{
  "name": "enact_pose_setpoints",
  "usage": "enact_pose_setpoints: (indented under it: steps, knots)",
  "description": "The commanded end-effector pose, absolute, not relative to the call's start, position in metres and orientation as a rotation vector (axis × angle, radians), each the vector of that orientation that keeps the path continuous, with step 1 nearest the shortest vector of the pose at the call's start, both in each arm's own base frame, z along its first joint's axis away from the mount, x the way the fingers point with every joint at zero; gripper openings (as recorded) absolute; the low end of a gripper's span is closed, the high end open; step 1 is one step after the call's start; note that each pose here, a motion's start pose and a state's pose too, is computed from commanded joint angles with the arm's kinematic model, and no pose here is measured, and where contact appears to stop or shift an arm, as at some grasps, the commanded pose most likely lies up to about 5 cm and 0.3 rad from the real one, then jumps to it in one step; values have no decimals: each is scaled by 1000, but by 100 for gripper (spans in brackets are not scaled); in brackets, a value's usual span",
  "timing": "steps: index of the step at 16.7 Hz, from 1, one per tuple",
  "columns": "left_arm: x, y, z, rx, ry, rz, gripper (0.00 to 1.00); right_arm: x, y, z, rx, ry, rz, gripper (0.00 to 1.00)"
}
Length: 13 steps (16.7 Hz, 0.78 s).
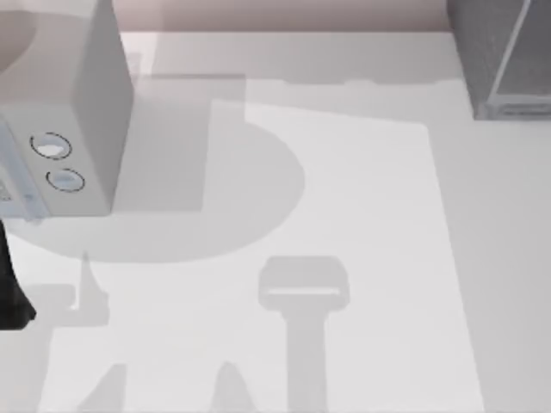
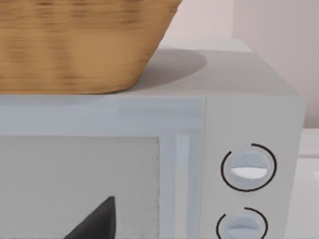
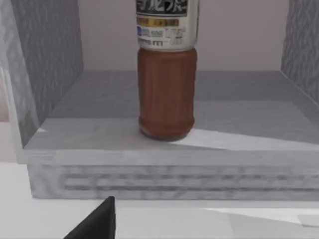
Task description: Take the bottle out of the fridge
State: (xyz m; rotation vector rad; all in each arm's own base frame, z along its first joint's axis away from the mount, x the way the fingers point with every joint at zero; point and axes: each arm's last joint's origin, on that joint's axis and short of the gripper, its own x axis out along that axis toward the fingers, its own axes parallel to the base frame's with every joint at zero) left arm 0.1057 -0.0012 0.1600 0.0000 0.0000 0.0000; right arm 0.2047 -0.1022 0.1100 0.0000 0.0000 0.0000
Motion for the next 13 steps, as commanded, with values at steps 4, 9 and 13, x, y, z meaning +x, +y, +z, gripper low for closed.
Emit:
enact_pose_setpoints:
  steps: [4, 9, 13]
  knots:
    - [106, -1, 160, 0, 0, 0, 100, 205, -101, 110, 2, 4, 3, 100]
    - [106, -1, 160, 0, 0, 0, 100, 248, -106, 109, 7, 13, -2, 100]
    - [106, -1, 160, 0, 0, 0, 100, 325, -105, 120, -1, -10, -7, 100]
